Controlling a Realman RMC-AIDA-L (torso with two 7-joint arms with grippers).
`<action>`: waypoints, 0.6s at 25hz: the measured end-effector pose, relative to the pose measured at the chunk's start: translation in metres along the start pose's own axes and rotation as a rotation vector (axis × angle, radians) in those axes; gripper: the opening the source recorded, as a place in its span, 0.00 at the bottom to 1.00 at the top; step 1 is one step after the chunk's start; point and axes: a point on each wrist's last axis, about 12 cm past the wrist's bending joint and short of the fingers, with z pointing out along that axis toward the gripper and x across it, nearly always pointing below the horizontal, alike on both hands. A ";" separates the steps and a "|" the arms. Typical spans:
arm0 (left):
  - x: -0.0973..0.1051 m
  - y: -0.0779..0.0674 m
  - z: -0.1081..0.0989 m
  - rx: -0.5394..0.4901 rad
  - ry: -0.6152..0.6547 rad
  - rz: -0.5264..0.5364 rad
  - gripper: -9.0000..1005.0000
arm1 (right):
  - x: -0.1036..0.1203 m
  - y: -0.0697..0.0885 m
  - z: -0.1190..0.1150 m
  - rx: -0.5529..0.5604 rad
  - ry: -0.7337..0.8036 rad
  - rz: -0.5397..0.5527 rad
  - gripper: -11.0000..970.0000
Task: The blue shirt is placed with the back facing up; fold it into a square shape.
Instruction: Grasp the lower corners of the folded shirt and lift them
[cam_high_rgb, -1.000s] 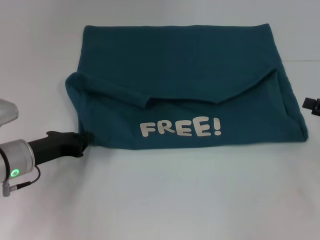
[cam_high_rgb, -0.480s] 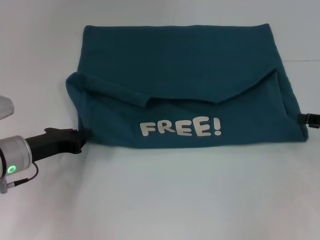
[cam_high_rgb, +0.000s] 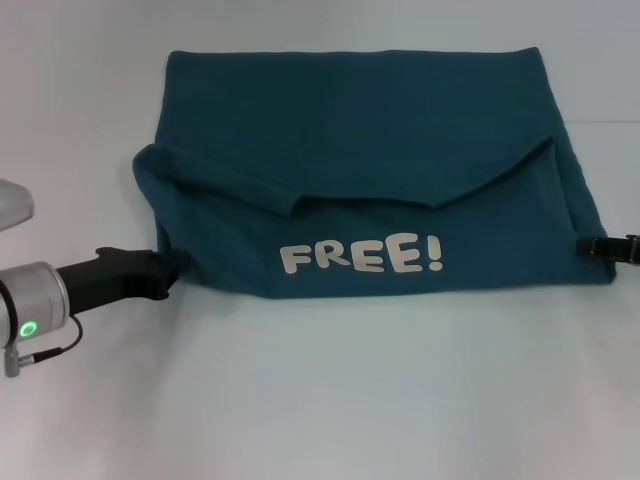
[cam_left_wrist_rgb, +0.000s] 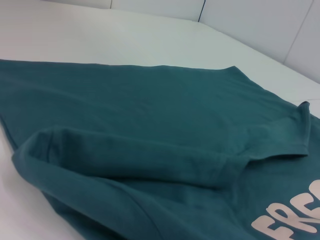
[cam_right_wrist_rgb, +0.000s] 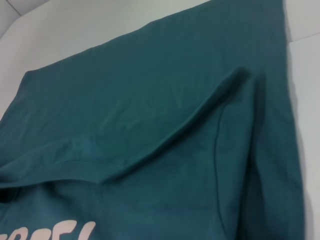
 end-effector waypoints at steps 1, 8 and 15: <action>-0.002 0.000 0.001 0.001 0.000 -0.001 0.03 | 0.000 0.001 0.001 0.001 -0.001 -0.001 0.58; -0.004 -0.001 0.003 0.001 0.001 0.008 0.03 | 0.001 0.007 0.012 -0.010 0.010 0.005 0.58; -0.007 -0.001 0.003 0.001 -0.001 0.015 0.03 | 0.005 0.013 0.015 -0.038 0.042 -0.009 0.47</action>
